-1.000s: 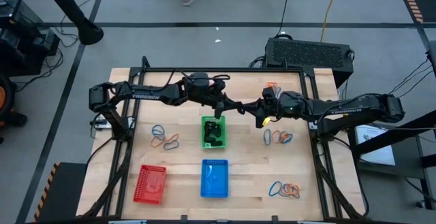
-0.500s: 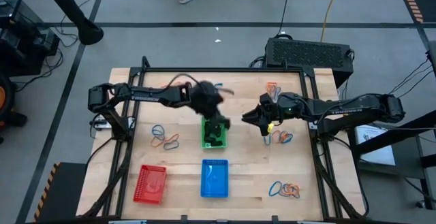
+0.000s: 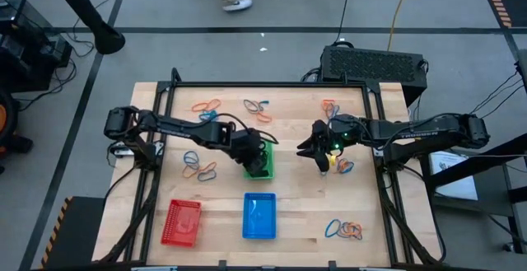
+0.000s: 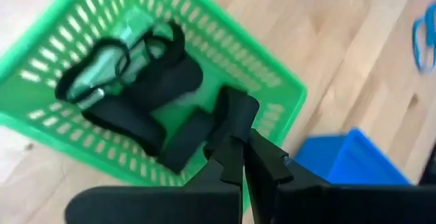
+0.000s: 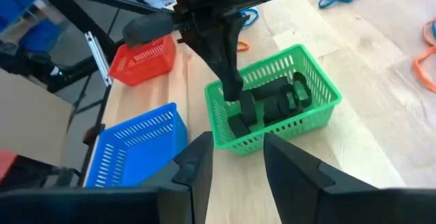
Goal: Sort rubber bands into baskets
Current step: Put the black rubberband into the green bin
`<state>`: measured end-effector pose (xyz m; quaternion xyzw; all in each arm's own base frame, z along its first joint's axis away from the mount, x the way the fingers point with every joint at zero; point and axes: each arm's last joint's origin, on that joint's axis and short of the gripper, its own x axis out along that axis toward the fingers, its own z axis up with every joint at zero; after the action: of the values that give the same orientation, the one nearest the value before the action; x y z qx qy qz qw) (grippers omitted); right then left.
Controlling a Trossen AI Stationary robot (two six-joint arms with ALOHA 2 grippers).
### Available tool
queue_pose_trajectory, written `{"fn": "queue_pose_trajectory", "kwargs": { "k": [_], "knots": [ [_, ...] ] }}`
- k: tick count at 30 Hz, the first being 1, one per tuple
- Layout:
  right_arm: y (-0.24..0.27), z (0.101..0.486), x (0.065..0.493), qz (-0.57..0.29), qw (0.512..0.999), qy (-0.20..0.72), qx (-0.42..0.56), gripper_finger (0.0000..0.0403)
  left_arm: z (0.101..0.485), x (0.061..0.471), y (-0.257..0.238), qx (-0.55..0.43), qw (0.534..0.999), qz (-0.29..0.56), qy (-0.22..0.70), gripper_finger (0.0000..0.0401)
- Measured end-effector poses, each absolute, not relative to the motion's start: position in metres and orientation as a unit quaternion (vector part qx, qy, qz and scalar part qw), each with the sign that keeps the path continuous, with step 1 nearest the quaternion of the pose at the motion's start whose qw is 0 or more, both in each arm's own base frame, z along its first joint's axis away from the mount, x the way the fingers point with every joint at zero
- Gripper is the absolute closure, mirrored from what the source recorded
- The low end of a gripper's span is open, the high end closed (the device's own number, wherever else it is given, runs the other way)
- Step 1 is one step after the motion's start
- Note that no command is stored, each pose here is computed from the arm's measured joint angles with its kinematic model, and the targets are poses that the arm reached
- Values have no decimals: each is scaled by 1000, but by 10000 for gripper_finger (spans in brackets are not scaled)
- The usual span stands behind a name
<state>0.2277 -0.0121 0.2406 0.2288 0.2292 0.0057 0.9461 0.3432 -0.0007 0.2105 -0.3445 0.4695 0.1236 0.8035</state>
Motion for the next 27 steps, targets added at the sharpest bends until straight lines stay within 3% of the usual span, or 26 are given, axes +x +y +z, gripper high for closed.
{"fn": "queue_pose_trajectory", "kwargs": {
  "k": [8,16,27],
  "knots": [
    [-11,242,228,-4,928,223,297,280,197,351,-1,-332,808,122,472,387],
    [5,255,234,16,911,164,379,280,199,351,-2,-266,833,76,479,340],
    [38,254,231,-11,868,164,469,280,199,351,-2,-166,859,18,484,264]
  ]
}}
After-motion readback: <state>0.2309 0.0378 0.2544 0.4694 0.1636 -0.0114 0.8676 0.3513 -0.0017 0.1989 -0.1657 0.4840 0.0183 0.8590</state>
